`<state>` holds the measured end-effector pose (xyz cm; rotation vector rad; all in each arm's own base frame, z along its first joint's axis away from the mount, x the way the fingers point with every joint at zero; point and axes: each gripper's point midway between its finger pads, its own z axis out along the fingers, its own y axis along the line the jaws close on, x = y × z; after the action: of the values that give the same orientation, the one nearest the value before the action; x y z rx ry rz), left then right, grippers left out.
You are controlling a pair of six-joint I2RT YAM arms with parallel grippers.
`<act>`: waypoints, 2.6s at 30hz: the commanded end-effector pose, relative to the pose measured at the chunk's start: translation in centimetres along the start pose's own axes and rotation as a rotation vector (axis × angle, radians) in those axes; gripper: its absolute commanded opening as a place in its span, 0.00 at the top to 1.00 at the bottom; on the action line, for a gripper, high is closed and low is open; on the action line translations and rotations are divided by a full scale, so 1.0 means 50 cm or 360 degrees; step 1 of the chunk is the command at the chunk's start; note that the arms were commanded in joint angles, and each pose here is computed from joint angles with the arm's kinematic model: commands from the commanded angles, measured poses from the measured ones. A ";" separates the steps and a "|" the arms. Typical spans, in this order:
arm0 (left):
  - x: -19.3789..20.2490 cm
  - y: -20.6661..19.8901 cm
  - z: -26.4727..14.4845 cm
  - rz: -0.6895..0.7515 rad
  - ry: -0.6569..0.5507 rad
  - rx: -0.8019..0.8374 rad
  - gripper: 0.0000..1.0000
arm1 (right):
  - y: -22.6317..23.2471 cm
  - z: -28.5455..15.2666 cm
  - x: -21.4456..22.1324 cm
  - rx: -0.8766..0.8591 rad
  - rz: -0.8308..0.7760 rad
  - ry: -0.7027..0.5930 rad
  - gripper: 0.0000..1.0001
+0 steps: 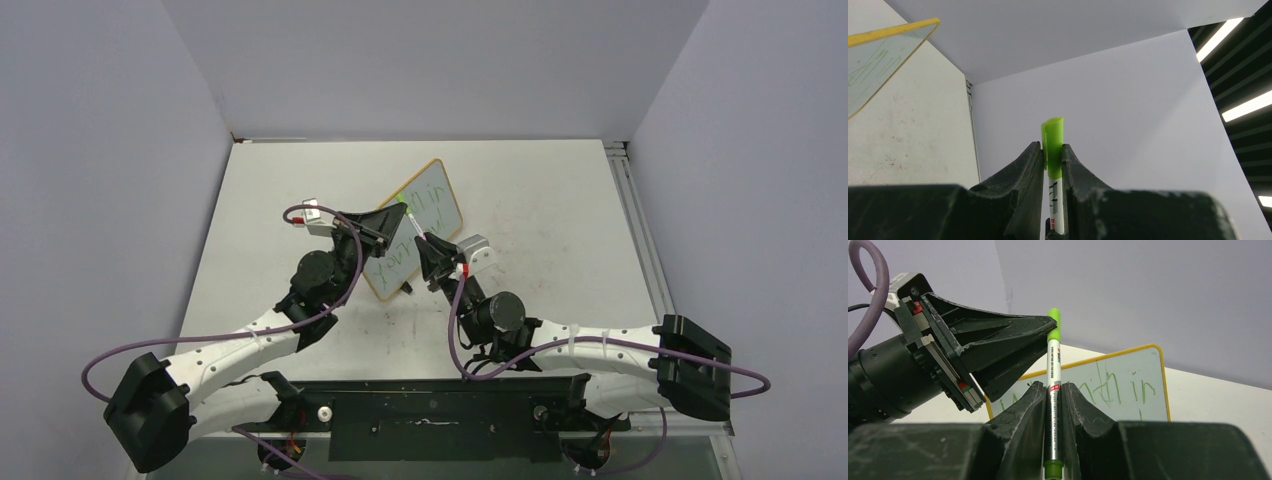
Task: Write a sentence on the whiteboard
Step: Close the whiteboard marker at the center of the board.
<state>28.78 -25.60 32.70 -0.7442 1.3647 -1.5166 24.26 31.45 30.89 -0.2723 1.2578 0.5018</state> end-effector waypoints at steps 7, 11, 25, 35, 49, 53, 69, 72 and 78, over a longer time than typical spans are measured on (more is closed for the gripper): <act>0.100 -0.064 -0.056 -0.0037 0.0367 0.0196 1.00 | -0.054 0.048 -0.072 0.0194 0.0096 -0.0179 0.95; 0.105 -0.064 -0.058 -0.0032 0.0375 0.0197 1.00 | -0.054 0.049 -0.071 0.0193 0.0097 -0.0184 0.95; 0.054 -0.109 -0.036 0.0255 0.0382 0.0218 0.70 | -0.085 -0.001 -0.077 0.0183 0.0146 -0.0145 0.95; 0.035 -0.148 -0.046 0.0658 0.0502 0.0316 0.19 | -0.112 -0.010 -0.119 -0.0016 0.0433 -0.0160 0.95; 0.079 -0.244 -0.062 0.0903 0.0763 0.0704 0.07 | -0.085 -0.042 -0.199 -0.0856 0.1030 -0.0109 0.95; 0.067 -0.238 -0.050 0.0901 0.0704 0.0648 0.05 | -0.068 -0.043 -0.200 -0.0938 0.1008 -0.0069 0.95; 0.043 -0.233 -0.032 0.0814 0.0611 0.0566 0.34 | -0.041 -0.057 -0.200 -0.1078 0.0981 0.0005 0.95; 0.041 -0.236 -0.033 0.0787 0.0604 0.0578 0.47 | -0.038 -0.060 -0.204 -0.1100 0.0992 0.0001 0.95; 0.050 -0.240 -0.035 0.0747 0.0640 0.0609 0.58 | -0.038 -0.059 -0.210 -0.1103 0.1006 -0.0022 0.95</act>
<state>24.21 -28.33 40.76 0.1121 1.4551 -1.4732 21.45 26.58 36.59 -0.4063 1.2361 1.4746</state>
